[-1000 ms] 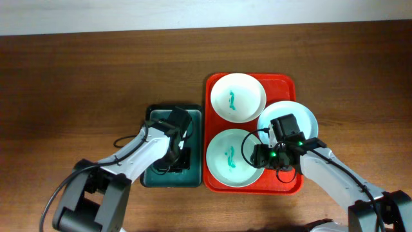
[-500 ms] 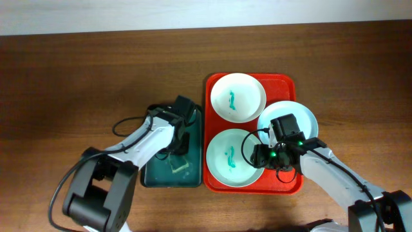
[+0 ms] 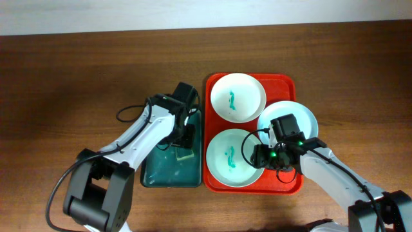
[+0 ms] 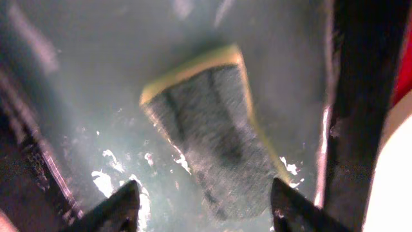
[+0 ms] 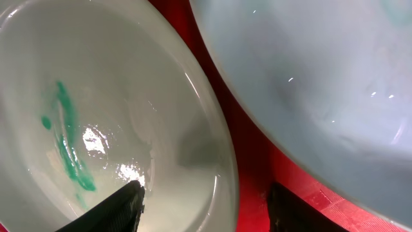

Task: Clean dirty plates on tray and stack at the side
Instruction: 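Grasp the sponge with the left gripper and the plate rim with the right, then scrub the pale green plate with the sponge in the left gripper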

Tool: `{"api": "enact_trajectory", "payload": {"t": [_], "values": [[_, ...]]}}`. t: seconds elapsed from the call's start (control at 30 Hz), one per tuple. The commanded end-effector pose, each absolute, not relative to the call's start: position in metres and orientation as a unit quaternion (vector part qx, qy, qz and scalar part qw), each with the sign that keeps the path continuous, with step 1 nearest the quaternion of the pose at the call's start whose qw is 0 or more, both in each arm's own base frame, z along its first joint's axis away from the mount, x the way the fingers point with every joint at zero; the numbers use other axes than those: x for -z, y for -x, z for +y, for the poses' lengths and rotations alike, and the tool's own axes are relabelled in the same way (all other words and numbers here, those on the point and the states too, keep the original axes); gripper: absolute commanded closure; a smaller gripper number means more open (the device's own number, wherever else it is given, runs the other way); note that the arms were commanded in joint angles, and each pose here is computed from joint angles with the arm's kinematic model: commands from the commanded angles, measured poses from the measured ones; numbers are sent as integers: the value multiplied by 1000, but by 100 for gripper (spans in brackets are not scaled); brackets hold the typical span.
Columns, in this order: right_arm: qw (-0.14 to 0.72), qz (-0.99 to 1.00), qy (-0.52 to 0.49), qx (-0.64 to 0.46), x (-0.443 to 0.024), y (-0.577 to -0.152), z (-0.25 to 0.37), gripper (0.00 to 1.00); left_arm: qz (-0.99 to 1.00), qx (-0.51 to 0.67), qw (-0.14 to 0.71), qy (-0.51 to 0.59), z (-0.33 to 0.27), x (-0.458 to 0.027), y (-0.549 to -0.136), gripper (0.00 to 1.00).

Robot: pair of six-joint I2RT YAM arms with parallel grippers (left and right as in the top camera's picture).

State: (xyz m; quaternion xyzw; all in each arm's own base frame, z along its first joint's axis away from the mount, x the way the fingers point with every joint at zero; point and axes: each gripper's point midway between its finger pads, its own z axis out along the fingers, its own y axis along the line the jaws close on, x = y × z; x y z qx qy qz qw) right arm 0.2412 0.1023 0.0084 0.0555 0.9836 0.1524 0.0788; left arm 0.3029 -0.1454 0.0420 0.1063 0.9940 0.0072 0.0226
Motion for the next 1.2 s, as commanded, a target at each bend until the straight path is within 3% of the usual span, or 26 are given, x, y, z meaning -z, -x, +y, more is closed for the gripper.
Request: {"api": "enact_trajectory", "payload": {"t": [0.0, 0.03, 0.07, 0.1, 0.13, 0.23, 0.37, 0.53, 0.6, 0.8, 0.83, 0.87, 0.93, 1.17], "values": [[60, 988, -57, -127, 3, -230, 94, 37, 997, 25, 11, -70, -151, -18, -293, 53], [60, 988, -57, -127, 3, -230, 94, 36, 998, 28, 18, -54, -151, -11, -293, 58], [60, 988, -57, -127, 3, -230, 94, 37, 998, 34, 30, -37, -152, -2, -295, 72], [60, 988, -57, -127, 3, -230, 94, 37, 998, 35, 32, -28, -151, 2, -294, 94], [60, 988, -57, -127, 3, -230, 94, 37, 999, 35, 31, -25, -151, 3, -294, 100], [60, 988, -57, -127, 3, -230, 94, 37, 998, 36, 33, -25, -153, -5, -297, 100], [59, 985, -101, -130, 2, -234, 85, 39, 995, 38, 44, -75, -155, -49, -303, 100], [53, 973, -90, -206, -6, -237, 88, 55, 987, 59, 107, -107, -158, -114, -308, 100], [53, 973, -89, -206, -6, -236, 88, 63, 986, 61, 112, -107, -158, -117, -308, 100], [56, 983, -57, -165, 1, -234, 88, 66, 986, 65, 111, -109, -160, -117, -307, 100], [61, 983, -63, -159, 3, -237, 86, 73, 986, 65, 111, -108, -160, -117, -307, 100], [65, 982, -71, -160, 3, -240, 87, 89, 985, 72, 109, -110, -163, -117, -306, 100], [69, 981, -85, -161, 3, -243, 87, 95, 982, 109, 106, -115, -176, -120, -305, 100], [61, 980, -97, -160, 4, -240, 86, 96, 954, 194, 121, -195, -256, -114, -298, 100]]}}
